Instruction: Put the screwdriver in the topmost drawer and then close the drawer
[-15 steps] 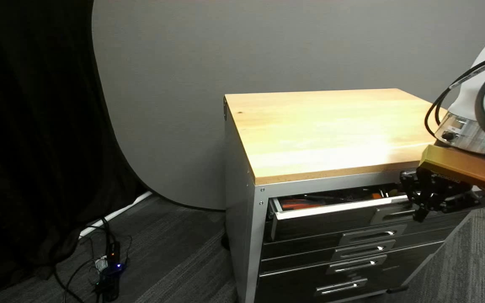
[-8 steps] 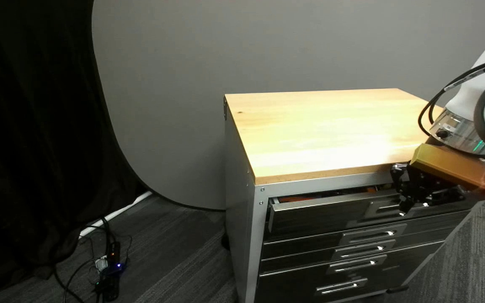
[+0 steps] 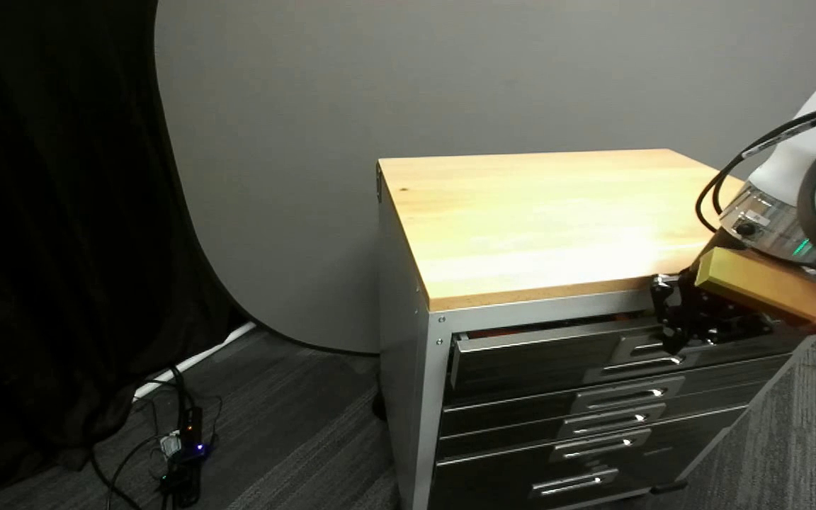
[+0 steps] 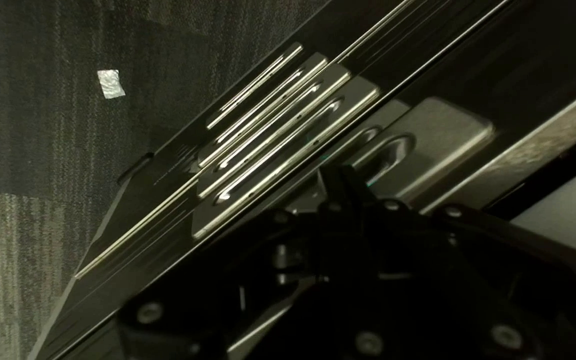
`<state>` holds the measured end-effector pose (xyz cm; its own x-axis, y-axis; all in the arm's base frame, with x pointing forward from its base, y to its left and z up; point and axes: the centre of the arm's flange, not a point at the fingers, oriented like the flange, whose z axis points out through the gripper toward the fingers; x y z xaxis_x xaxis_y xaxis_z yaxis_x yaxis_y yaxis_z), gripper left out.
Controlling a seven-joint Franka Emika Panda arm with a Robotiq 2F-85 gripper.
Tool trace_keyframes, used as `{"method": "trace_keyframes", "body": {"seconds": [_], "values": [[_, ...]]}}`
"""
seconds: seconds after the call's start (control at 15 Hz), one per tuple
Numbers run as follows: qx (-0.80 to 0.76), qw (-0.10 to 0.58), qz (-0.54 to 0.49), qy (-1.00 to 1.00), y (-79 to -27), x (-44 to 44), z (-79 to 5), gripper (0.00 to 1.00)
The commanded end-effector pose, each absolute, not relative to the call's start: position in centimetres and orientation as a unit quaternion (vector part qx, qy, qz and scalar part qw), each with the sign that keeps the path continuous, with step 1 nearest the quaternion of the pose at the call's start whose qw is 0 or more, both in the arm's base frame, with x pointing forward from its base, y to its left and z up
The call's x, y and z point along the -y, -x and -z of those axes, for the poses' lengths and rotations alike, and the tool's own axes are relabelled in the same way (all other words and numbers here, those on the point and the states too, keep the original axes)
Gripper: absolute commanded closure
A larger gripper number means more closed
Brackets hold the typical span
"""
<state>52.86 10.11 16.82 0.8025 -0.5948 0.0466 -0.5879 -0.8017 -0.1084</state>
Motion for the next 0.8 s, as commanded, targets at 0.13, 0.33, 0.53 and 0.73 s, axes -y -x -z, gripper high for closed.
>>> {"method": "trace_keyframes", "body": {"seconds": [0.13, 0.33, 0.53, 0.73], "values": [[-0.162, 0.07, 0.018, 0.984, -54.5, -10.6, -18.3, 0.93], [-0.077, 0.063, 0.003, 0.995, -55.5, -10.6, -18.2, 0.92], [-0.032, 0.053, -0.006, 0.998, -56.3, -11.0, -17.3, 0.93], [-0.024, 0.036, -0.003, 0.999, -56.4, -11.9, -15.6, 0.92]]}}
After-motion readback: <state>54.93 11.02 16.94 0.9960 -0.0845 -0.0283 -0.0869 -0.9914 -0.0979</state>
